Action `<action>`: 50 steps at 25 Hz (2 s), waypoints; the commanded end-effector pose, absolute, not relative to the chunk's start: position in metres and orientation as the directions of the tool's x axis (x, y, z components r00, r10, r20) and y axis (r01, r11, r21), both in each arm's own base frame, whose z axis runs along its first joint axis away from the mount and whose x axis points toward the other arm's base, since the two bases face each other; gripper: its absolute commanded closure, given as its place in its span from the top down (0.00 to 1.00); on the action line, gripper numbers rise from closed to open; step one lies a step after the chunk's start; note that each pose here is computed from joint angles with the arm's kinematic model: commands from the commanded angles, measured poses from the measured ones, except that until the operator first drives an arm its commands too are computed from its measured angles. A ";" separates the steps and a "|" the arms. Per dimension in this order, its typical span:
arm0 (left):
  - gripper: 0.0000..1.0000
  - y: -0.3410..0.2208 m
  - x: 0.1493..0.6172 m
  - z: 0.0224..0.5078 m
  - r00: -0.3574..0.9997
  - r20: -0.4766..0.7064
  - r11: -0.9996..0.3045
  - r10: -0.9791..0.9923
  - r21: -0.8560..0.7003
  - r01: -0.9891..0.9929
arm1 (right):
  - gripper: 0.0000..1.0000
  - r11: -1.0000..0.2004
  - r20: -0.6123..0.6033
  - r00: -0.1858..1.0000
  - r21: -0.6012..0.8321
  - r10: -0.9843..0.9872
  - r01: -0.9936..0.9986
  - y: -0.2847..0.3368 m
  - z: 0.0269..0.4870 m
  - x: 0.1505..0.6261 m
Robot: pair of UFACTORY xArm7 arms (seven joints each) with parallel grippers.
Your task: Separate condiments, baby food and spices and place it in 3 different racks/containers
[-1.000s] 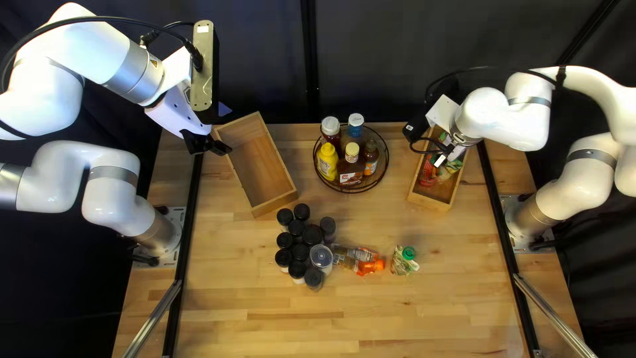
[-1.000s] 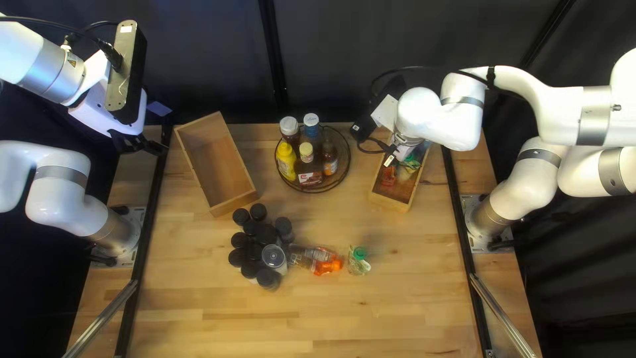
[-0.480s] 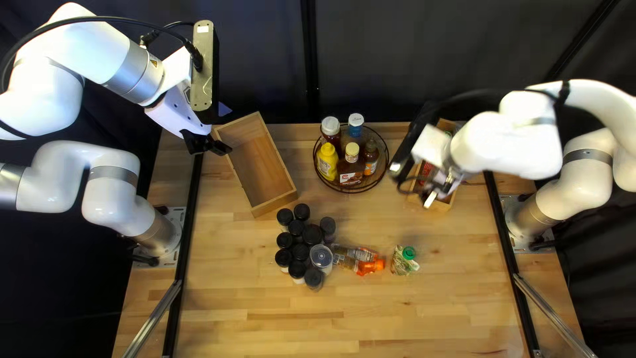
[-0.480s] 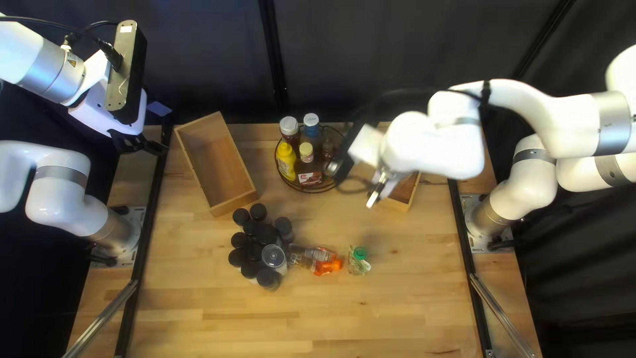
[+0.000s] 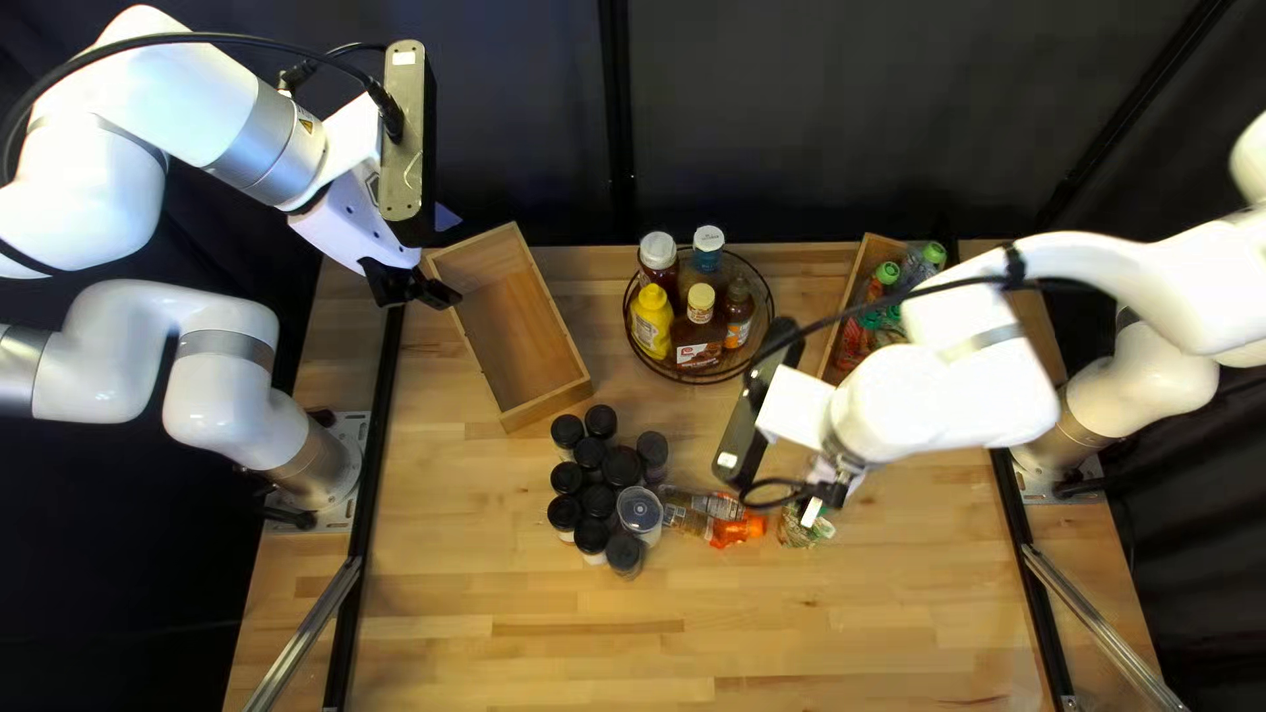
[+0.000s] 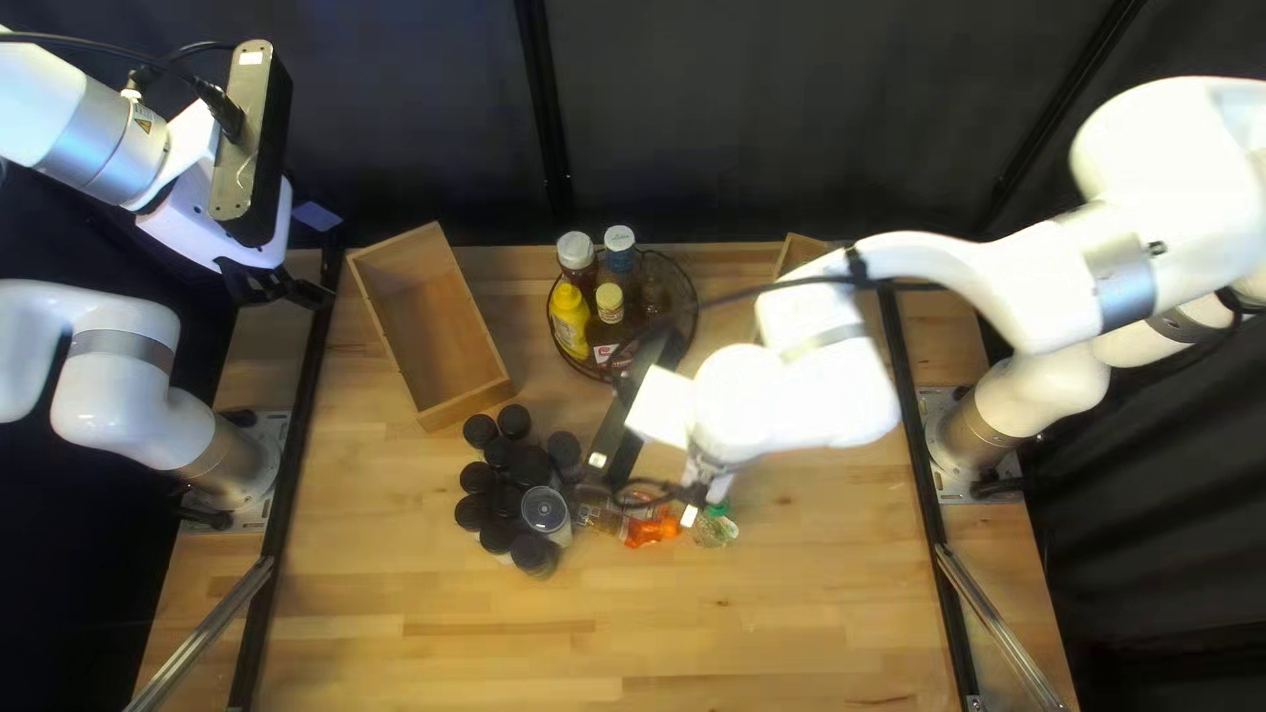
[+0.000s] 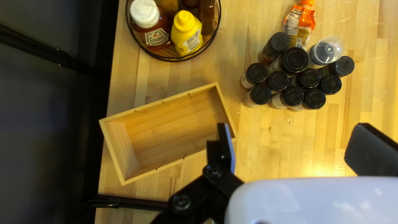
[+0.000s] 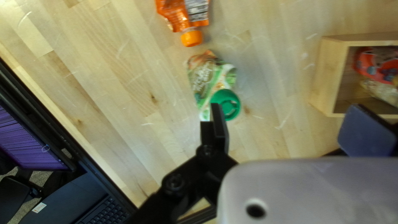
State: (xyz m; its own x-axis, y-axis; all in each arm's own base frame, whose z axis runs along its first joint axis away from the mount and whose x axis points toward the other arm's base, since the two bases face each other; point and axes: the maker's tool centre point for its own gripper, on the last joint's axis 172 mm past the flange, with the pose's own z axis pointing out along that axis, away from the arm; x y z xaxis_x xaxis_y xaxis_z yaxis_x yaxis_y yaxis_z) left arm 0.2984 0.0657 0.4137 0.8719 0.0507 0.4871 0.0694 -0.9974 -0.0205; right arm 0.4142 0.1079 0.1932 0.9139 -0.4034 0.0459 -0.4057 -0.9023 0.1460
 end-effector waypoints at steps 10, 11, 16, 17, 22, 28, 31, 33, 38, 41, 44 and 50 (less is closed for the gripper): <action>1.00 0.066 0.298 0.414 0.872 0.487 -0.997 0.051 -0.021 0.069 | 0.92 -0.894 0.018 0.902 0.125 -0.431 -0.430 0.116 0.149 0.399; 1.00 0.066 0.298 0.414 0.872 0.487 -0.997 0.051 -0.021 0.069 | 0.87 -0.895 0.018 0.902 0.120 -0.432 -0.431 0.115 0.146 0.398; 1.00 0.066 0.298 0.414 0.872 0.487 -0.997 0.051 -0.021 0.069 | 0.01 -0.897 0.019 0.903 0.114 -0.429 -0.428 0.116 0.137 0.399; 1.00 0.066 0.298 0.414 0.872 0.487 -0.997 0.051 -0.021 0.069 | 0.01 -0.897 0.019 0.904 0.115 -0.427 -0.427 0.116 0.137 0.399; 1.00 0.066 0.298 0.414 0.872 0.487 -0.997 0.051 -0.021 0.069 | 0.00 -0.900 0.020 0.908 0.124 -0.419 -0.418 0.120 0.140 0.398; 1.00 0.066 0.298 0.414 0.872 0.487 -0.997 0.051 -0.021 0.069 | 0.00 -0.901 0.027 0.911 0.142 -0.411 -0.410 0.124 0.165 0.396; 1.00 0.066 0.298 0.414 0.872 0.487 -0.997 0.051 -0.021 0.069 | 0.00 -0.900 0.036 0.914 0.161 -0.405 -0.405 0.123 0.188 0.392; 1.00 0.066 0.298 0.414 0.872 0.487 -0.997 0.051 -0.021 0.069 | 0.01 -0.899 0.042 0.915 0.175 -0.402 -0.403 0.119 0.203 0.389; 1.00 0.066 0.298 0.414 0.872 0.487 -0.997 0.051 -0.021 0.069 | 0.01 -0.888 0.048 0.913 0.216 -0.406 -0.406 0.098 0.233 0.376; 1.00 0.066 0.298 0.414 0.872 0.487 -0.997 0.051 -0.021 0.069 | 0.01 -0.877 0.054 0.907 0.238 -0.417 -0.417 0.078 0.247 0.364; 1.00 0.066 0.298 0.414 0.872 0.487 -0.997 0.051 -0.021 0.069 | 0.01 -0.862 0.057 0.898 0.261 -0.437 -0.436 0.054 0.254 0.347; 1.00 0.066 0.298 0.414 0.872 0.487 -0.997 0.051 -0.021 0.069 | 0.00 -0.823 0.062 0.867 0.287 -0.494 -0.489 -0.006 0.251 0.302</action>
State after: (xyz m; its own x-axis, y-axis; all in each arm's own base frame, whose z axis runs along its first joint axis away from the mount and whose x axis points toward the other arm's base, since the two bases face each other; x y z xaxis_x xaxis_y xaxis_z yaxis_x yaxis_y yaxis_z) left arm 0.2984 0.0657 0.4137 0.8719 0.0507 0.4871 0.0694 -0.9974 -0.0205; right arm 0.3204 0.0188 0.2543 0.8815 -0.4676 0.0653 -0.4661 -0.8396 0.2791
